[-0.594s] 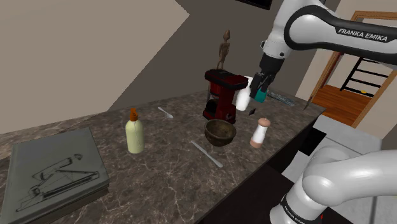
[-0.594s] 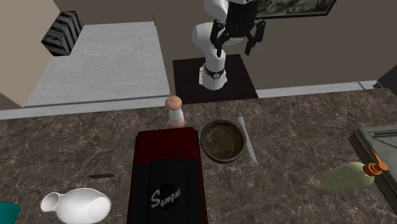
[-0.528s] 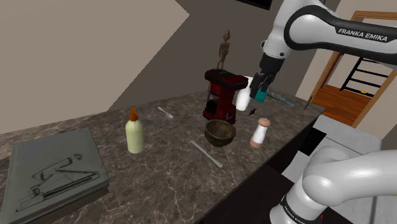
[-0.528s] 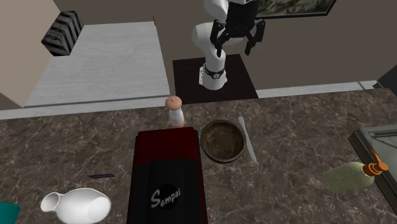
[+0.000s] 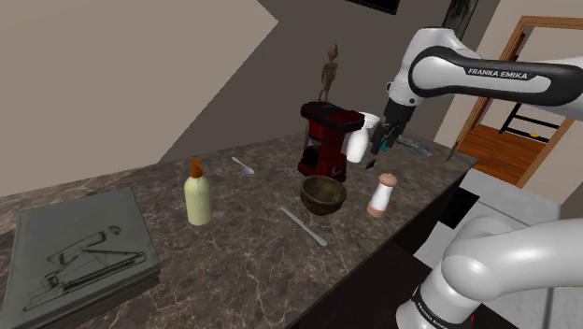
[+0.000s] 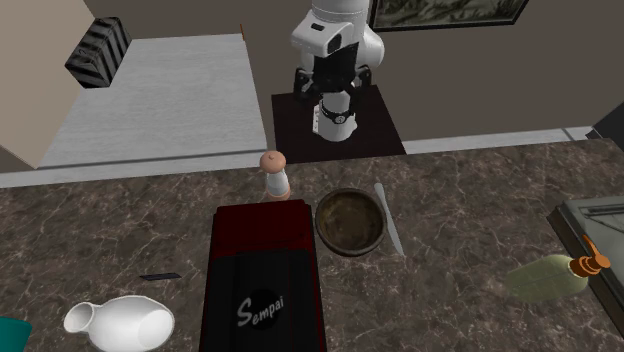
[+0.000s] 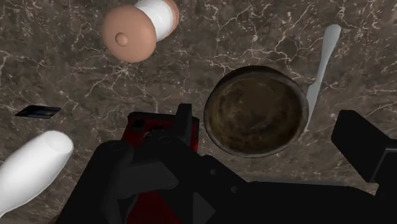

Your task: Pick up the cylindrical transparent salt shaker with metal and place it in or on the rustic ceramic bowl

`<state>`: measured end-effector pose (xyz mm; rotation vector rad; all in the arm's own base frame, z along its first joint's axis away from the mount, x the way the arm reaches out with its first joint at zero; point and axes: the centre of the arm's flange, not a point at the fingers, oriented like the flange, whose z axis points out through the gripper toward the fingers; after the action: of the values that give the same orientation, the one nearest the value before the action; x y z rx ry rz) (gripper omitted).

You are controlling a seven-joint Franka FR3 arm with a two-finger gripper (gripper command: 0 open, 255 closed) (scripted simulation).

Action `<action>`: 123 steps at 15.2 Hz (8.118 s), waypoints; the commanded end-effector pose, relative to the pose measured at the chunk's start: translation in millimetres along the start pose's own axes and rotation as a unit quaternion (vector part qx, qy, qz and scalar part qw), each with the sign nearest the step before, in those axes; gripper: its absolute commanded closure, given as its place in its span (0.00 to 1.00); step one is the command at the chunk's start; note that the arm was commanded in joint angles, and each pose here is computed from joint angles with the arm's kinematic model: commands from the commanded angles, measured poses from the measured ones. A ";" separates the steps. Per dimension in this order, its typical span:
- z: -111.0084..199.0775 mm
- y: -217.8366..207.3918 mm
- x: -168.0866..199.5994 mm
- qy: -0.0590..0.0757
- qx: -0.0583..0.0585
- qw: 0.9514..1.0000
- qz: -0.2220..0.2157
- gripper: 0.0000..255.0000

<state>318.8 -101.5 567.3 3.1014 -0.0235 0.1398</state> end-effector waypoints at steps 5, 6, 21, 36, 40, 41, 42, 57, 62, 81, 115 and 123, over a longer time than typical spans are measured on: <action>51.2 60.6 1.1 -0.005 0.008 1.000 0.018 0.00; 60.1 70.8 1.1 -0.006 0.009 1.000 0.021 0.00; 165.1 144.8 -2.2 -0.013 0.020 0.999 0.044 0.00; 168.0 144.7 -2.2 -0.013 0.020 0.999 0.044 1.00; 162.9 144.8 -1.9 -0.013 0.020 0.999 0.044 1.00; 157.6 145.0 -1.4 -0.013 0.020 0.999 0.044 1.00; 152.4 145.2 -0.9 -0.013 0.020 0.999 0.044 1.00; 73.5 148.1 6.3 -0.013 0.020 0.999 0.044 1.00; 47.3 149.1 8.6 -0.013 0.020 0.999 0.044 1.00; -31.5 64.9 89.6 -0.013 0.020 0.999 0.044 1.00; 60.8 -38.1 165.9 -0.013 0.020 0.999 0.044 1.00; 75.1 -38.6 164.6 -0.013 0.020 0.999 0.044 1.00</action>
<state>490.0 -68.0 505.9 3.1422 -0.1594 0.1018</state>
